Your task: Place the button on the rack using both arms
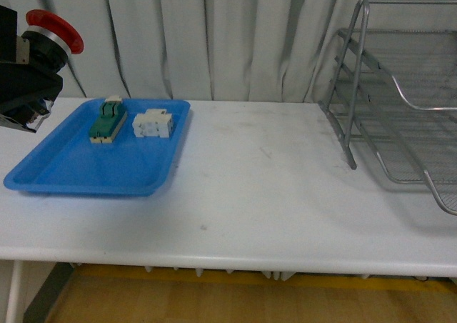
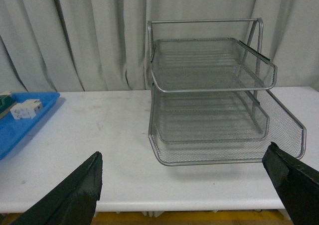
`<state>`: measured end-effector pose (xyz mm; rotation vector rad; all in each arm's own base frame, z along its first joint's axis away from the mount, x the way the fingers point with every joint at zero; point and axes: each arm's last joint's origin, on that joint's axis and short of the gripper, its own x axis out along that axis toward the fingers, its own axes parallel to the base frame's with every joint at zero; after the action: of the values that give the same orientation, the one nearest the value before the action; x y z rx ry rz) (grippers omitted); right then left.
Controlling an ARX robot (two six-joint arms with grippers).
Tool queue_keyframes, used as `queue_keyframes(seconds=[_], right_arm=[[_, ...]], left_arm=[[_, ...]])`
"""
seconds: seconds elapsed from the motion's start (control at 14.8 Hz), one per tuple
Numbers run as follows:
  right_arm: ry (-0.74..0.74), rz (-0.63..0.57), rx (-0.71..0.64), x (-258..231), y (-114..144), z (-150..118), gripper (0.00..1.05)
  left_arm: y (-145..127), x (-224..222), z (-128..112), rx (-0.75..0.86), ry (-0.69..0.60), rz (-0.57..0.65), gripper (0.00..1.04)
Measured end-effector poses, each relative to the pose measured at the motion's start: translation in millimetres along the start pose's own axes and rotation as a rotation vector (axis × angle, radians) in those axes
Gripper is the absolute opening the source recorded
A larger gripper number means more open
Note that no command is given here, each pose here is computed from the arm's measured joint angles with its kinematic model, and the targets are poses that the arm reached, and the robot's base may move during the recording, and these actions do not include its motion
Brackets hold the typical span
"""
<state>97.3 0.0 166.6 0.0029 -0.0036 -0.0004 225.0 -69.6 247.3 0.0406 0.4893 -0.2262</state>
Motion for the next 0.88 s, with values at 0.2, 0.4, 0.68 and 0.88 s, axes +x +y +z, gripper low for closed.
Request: queue_keyframes(seconds=[0.2, 0.4, 0.68, 0.88], right_arm=[[0.000, 0.000, 0.000, 0.0, 0.0, 0.0, 0.98], [0.000, 0.000, 0.000, 0.0, 0.0, 0.0, 0.98], [0.002, 0.000, 0.000, 0.0, 0.0, -0.2, 0.98], [0.002, 0.000, 0.000, 0.0, 0.0, -0.1, 0.98]], left_arm=[[-3.9, 0.5, 0.4, 0.006, -0.008, -0.001, 0.36], [-6.1, 2.3, -0.5, 0.010, -0.002, -0.009, 0.36], [-11.7, 7.1, -1.8, 0.011, 0.002, -0.028, 0.36], [-19.3, 18.3, -0.5, 0.020, 0.019, -0.048, 0.36]])
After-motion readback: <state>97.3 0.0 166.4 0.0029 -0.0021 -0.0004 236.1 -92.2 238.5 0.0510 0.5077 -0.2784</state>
